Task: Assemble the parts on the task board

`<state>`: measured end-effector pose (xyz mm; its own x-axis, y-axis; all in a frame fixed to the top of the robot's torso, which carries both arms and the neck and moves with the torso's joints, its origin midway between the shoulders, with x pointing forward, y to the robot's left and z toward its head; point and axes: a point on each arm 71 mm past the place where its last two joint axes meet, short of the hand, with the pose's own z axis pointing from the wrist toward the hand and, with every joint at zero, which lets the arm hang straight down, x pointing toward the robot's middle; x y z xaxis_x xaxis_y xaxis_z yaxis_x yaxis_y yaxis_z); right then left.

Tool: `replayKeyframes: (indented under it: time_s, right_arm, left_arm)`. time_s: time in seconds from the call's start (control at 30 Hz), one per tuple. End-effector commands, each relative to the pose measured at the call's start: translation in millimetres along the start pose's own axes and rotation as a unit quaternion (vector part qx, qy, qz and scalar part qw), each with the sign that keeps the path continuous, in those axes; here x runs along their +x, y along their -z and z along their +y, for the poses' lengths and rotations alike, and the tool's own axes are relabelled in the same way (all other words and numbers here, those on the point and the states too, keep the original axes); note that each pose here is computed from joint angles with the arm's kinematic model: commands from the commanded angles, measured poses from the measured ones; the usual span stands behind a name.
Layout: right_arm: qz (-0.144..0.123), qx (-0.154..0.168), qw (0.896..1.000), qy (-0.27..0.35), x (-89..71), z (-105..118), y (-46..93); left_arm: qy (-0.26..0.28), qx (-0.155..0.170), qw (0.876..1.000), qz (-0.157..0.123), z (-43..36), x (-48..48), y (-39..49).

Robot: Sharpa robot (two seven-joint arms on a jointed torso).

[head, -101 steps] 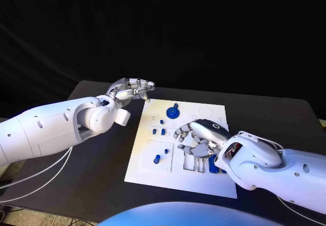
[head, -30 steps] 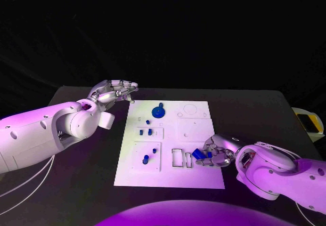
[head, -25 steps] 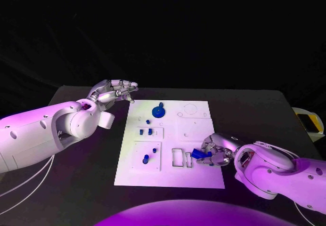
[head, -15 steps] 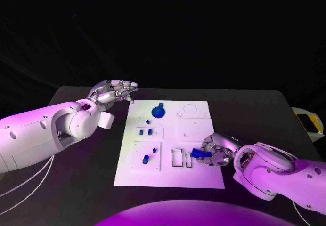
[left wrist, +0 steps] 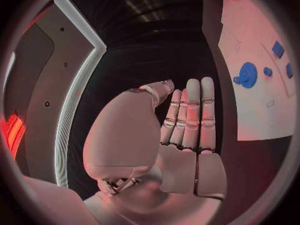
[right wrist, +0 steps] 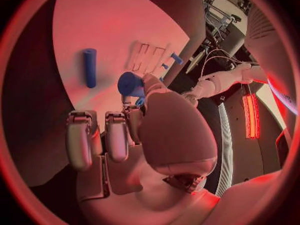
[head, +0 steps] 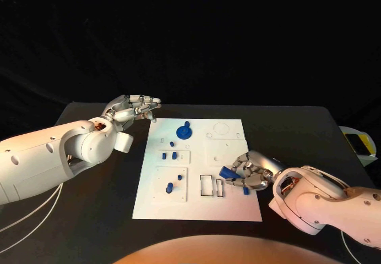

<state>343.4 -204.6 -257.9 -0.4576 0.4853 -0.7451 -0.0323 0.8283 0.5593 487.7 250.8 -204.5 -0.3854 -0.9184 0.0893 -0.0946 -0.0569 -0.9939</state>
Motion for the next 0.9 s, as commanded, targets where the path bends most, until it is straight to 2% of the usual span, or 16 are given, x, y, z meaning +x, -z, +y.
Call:
replayKeyframes:
  time_s: [0.03, 0.23, 0.53, 0.9]
  right_arm:
    - [-0.005, -0.014, 1.0, -0.026, 0.5, 6, -0.6]
    - [0.018, -0.019, 0.999, -0.029, 7.9, 14, -5.2]
    - [0.069, -0.022, 0.997, -0.024, 23.9, 25, -12.9]
    - [0.101, -0.019, 0.995, -0.014, 33.5, 28, -16.3]
  left_arm:
    - [0.003, 0.005, 1.0, 0.011, -1.0, 3.3, -0.8]
    - [0.003, 0.005, 1.0, 0.012, -1.0, 3.9, -0.9]
    - [0.003, 0.005, 1.0, 0.014, -1.0, 4.2, -0.6]
    - [0.004, 0.005, 1.0, 0.014, -1.1, 4.0, -0.3]
